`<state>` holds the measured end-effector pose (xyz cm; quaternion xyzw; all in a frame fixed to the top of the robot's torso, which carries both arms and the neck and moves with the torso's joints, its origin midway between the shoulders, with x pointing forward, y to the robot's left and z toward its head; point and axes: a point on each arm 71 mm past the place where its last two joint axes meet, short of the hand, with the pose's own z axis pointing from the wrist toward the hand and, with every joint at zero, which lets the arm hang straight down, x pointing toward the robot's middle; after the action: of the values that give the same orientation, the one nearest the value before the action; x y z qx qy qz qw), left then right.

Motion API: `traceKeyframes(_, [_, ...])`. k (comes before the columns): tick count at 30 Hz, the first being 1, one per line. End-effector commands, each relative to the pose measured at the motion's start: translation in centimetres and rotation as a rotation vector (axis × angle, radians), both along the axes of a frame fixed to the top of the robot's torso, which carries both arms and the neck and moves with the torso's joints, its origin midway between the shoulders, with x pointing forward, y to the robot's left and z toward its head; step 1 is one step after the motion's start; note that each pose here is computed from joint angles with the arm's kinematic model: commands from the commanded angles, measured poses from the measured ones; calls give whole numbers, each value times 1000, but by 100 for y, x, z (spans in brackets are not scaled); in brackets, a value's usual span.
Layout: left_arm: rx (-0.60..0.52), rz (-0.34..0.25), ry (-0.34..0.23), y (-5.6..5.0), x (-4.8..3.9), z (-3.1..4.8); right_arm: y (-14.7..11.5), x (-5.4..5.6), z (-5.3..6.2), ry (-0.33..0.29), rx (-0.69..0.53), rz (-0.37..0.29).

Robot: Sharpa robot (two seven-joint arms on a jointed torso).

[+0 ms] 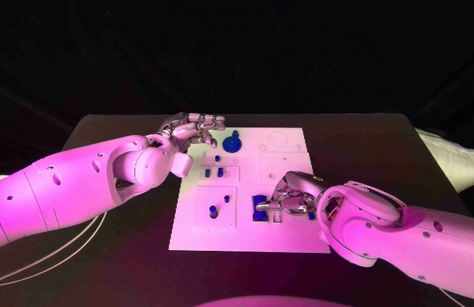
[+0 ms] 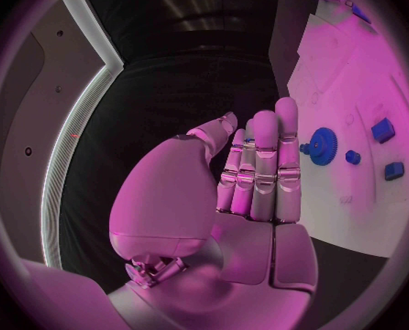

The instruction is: Assemble the parts on the task board

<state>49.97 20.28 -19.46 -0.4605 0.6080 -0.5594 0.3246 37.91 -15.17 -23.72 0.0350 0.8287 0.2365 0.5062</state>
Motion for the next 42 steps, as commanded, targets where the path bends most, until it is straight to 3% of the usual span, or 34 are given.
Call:
traceKeyframes(1, [-8, -20, -5, -24, -5, 8, 29, -18, 2, -19, -25, 33])
traceKeyframes(12, [-8, -21, -4, -22, -5, 8, 107, -46, -53, -41, -64, 73])
traceKeyframes(21, [-6, -21, -4, -16, -7, 8, 83, -36, -76, -67, -73, 50])
traceKeyframes(30, [-4, -18, -3, 2, -7, 7, 43, -74, -61, -63, -46, 69])
traceKeyframes(42, [5, -19, -5, 15, -8, 6, -100, -130, 87, -106, 178, 60])
